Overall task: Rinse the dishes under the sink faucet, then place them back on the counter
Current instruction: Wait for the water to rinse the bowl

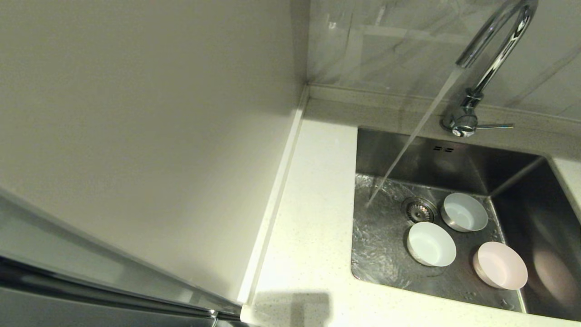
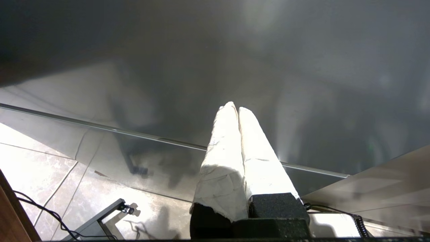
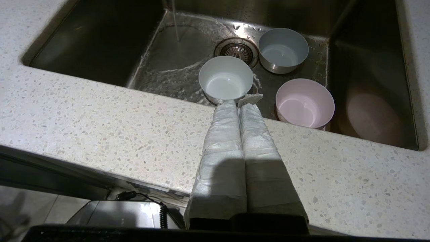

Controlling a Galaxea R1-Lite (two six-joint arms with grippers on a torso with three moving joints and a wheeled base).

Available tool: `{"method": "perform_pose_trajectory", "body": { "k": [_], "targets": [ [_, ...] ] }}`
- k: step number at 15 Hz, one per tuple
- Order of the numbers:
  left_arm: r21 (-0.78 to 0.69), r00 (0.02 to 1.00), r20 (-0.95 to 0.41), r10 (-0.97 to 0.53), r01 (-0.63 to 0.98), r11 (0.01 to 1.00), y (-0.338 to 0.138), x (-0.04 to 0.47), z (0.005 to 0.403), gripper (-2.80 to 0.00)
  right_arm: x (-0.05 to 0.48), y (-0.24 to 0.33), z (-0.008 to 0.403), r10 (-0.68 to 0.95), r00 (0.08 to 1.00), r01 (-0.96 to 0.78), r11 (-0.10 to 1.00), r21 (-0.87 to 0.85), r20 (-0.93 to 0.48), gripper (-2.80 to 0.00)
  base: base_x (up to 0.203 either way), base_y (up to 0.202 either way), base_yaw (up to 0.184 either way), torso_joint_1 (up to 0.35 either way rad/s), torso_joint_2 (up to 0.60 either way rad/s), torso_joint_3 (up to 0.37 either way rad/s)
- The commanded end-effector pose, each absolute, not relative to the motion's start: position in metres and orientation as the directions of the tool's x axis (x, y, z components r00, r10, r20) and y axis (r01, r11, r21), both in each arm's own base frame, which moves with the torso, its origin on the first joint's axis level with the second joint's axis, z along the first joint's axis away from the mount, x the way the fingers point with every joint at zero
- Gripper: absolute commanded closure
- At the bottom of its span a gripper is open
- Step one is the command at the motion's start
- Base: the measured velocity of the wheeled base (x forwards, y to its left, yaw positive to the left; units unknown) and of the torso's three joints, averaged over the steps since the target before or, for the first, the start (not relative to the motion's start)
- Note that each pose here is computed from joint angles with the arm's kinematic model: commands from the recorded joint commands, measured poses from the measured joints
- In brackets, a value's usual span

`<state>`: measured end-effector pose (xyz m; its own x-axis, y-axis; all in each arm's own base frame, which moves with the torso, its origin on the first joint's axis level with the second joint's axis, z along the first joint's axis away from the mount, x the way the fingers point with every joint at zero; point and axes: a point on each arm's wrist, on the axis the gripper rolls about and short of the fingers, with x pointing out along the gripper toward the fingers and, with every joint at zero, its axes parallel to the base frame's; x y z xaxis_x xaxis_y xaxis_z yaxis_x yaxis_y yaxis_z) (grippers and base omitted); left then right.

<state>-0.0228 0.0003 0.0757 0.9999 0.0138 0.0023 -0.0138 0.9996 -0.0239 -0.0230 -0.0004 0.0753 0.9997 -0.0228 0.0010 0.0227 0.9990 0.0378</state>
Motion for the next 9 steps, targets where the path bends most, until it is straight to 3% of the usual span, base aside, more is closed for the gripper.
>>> {"method": "perform_pose_trajectory", "body": {
  "k": [1, 9],
  "targets": [
    [-0.024, 1.000, 0.006, 0.014, -0.014, 1.000, 0.0004, -0.0230, 0.0757, 0.00, -0.0228, -0.0004, 0.0753, -0.023, 1.000, 0.023, 0.999, 0.037, -0.001, 0.00, 0.000, 0.000, 0.000, 0.000, 0.00, 0.000],
    [-0.025, 1.000, 0.006, 0.014, -0.014, 1.000, 0.0004, -0.0230, 0.0757, 0.00, -0.0228, -0.0004, 0.0753, -0.023, 1.000, 0.023, 0.999, 0.037, -0.002, 0.00, 0.000, 0.000, 0.000, 0.000, 0.00, 0.000]
  ]
}}
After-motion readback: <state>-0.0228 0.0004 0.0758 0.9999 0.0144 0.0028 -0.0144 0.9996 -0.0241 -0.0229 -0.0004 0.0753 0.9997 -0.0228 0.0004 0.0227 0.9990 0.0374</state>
